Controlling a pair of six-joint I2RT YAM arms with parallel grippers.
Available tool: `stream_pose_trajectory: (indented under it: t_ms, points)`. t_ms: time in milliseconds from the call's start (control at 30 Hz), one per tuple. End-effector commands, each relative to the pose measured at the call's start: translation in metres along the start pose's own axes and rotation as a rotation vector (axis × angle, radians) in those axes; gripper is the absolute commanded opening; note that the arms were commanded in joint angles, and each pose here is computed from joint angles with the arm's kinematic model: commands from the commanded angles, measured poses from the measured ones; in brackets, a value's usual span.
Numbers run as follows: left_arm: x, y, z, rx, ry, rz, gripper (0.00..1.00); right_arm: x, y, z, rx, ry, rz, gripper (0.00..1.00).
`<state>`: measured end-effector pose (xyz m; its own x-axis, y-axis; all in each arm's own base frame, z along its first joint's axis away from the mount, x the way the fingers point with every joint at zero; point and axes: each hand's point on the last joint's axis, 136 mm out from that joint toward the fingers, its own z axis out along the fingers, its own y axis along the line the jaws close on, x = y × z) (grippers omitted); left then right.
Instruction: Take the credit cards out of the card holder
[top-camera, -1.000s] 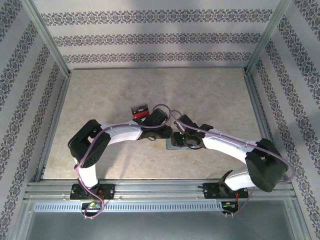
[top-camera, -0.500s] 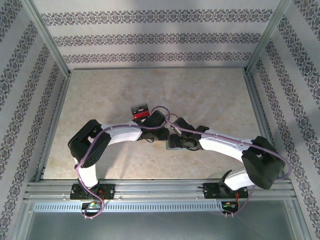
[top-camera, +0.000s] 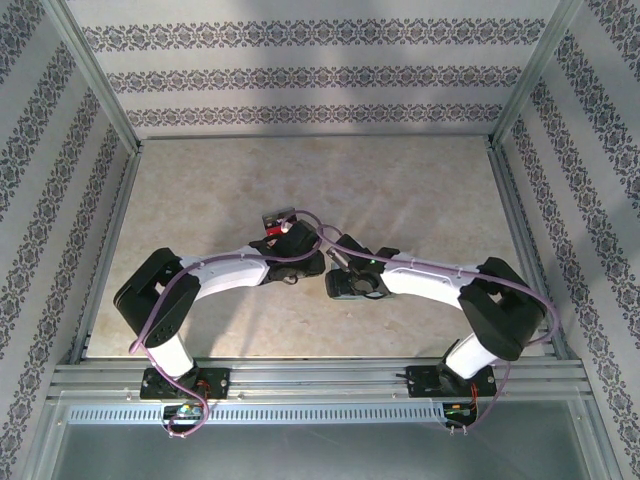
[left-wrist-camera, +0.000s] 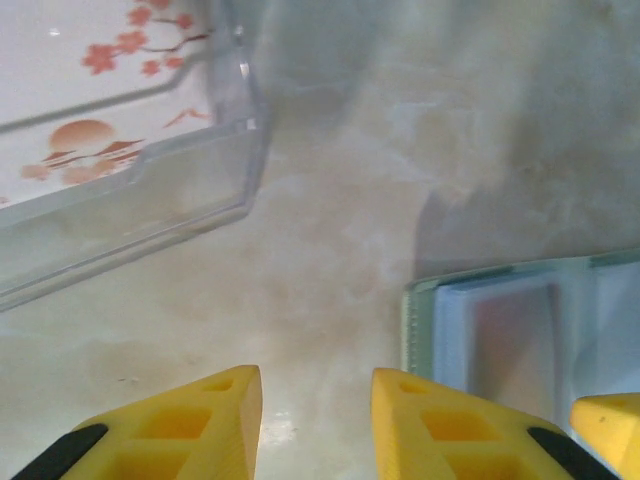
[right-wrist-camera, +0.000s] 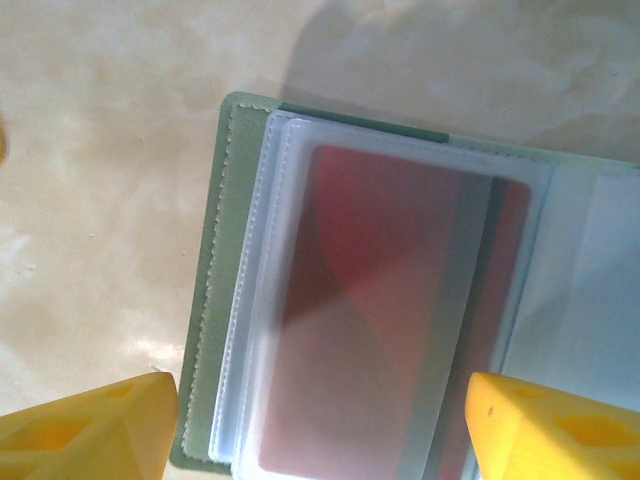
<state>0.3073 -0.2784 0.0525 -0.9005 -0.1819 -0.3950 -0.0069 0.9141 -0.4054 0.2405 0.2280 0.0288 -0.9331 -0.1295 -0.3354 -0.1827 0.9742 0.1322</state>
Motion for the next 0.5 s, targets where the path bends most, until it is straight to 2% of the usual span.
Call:
stream_pose_trajectory:
  t_ms: [0,300,400,467]
  points:
    - [-0.012,0.000,-0.009,0.006,-0.046,-0.024,0.34,0.001,-0.007,0.007,0.034,0.024,0.031,0.77]
    - [-0.008,-0.002,-0.005,0.023,-0.029,-0.030,0.35,0.018,-0.023,0.023,0.048,0.090,0.078,0.75]
    - [-0.008,-0.004,-0.005,0.028,-0.026,-0.030,0.35,0.023,-0.024,0.027,0.028,0.104,0.097,0.68]
    - [-0.008,-0.005,-0.006,0.031,-0.024,-0.027,0.35,0.025,-0.023,0.028,-0.008,0.109,0.117,0.57]
